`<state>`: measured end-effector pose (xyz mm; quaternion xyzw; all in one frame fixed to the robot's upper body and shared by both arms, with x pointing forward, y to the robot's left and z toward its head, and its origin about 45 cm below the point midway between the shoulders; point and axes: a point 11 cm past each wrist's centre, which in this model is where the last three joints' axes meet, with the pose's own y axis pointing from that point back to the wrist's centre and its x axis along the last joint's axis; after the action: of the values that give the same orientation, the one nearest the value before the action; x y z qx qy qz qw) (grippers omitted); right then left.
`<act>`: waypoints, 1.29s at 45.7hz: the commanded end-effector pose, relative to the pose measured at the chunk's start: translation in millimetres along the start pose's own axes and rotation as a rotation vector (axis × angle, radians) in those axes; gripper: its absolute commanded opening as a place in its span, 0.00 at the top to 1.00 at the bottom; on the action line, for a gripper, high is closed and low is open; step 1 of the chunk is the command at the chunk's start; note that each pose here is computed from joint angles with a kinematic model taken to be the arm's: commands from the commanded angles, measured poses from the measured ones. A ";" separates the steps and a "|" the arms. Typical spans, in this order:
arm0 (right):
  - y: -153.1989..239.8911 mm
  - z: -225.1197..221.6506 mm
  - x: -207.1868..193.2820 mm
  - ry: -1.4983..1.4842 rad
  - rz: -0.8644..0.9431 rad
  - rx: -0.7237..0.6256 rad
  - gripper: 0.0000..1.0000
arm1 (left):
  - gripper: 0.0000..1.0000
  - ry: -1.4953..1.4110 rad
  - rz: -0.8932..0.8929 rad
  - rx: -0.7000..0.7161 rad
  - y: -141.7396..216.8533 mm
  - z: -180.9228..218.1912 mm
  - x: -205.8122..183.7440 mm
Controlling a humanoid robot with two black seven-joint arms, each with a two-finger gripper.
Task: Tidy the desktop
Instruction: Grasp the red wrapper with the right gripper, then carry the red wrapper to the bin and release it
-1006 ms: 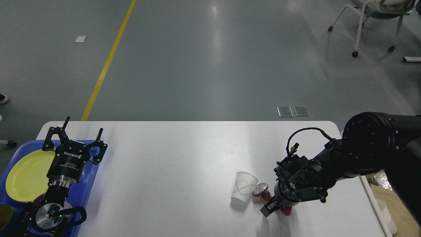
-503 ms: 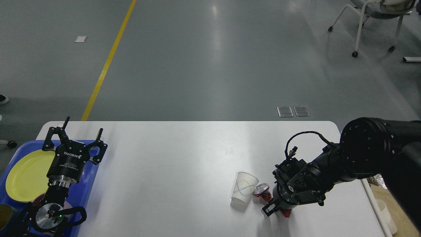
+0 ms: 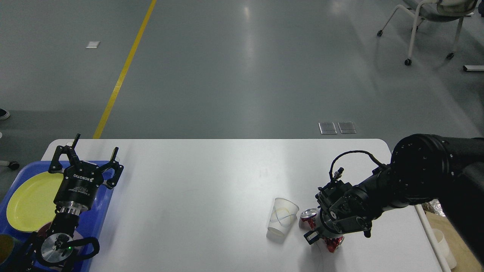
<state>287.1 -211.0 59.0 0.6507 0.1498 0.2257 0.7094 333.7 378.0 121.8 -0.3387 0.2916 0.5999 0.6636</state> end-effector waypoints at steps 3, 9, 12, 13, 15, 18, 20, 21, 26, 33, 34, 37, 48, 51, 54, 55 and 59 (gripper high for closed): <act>2.8 -3.8 -4.7 -0.005 -0.021 0.015 1.00 | 0.04 0.000 0.000 0.000 0.0 0.0 0.0; 13.0 5.3 5.2 -0.170 -0.002 0.035 1.00 | 0.04 0.000 0.000 0.000 0.0 0.0 0.0; 22.1 18.4 11.9 -0.294 0.018 0.039 1.00 | 0.04 0.000 0.000 0.000 0.0 0.0 0.0; 24.9 21.2 14.2 -0.322 0.024 0.039 1.00 | 0.04 0.000 0.000 0.000 0.0 0.0 0.0; 29.4 23.2 15.7 -0.354 0.020 0.037 1.00 | 0.04 0.000 0.000 0.000 0.0 0.0 0.0; 40.4 27.8 17.0 -0.384 0.006 0.036 1.00 | 0.04 0.000 0.000 0.000 0.0 0.0 0.0; 51.3 34.3 17.5 -0.408 0.002 0.038 1.00 | 0.04 0.000 0.000 0.000 0.0 0.0 0.0; 57.5 36.9 16.5 -0.424 -0.002 0.042 1.00 | 0.04 0.000 0.000 0.000 0.0 0.0 0.0; 94.0 49.5 22.8 -0.523 0.008 0.067 1.00 | 0.04 0.000 0.000 0.000 0.0 0.0 0.0; 160.8 53.1 38.2 -0.593 -0.054 0.128 1.00 | 0.04 0.000 0.000 0.000 0.0 0.0 0.0; 172.0 52.7 40.9 -0.597 -0.064 0.140 1.00 | 0.04 0.000 0.000 0.000 0.0 0.0 0.0; 212.7 51.4 51.3 -0.604 -0.063 0.172 1.00 | 0.04 0.000 0.000 0.000 0.0 0.0 0.0; 299.8 44.5 57.7 -0.610 0.061 0.144 1.00 | 0.04 0.000 0.000 0.000 0.0 0.0 0.0; 298.6 49.6 57.1 -0.631 0.075 0.128 1.00 | 0.04 0.000 0.000 0.000 0.0 0.0 0.0; 294.9 52.1 56.5 -0.640 0.081 0.121 1.00 | 0.04 0.000 0.000 0.000 0.0 0.0 0.0; 294.4 52.6 56.1 -0.642 0.081 0.119 1.00 | 0.04 0.000 0.000 0.000 0.0 0.0 0.0; 293.1 57.0 54.7 -0.653 0.084 0.109 1.00 | 0.04 0.000 0.000 0.000 0.0 0.0 0.0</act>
<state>324.6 -211.1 361.8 0.7350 -0.0921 0.0285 0.6712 333.7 378.1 121.8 -0.3387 0.2916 0.6000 0.6636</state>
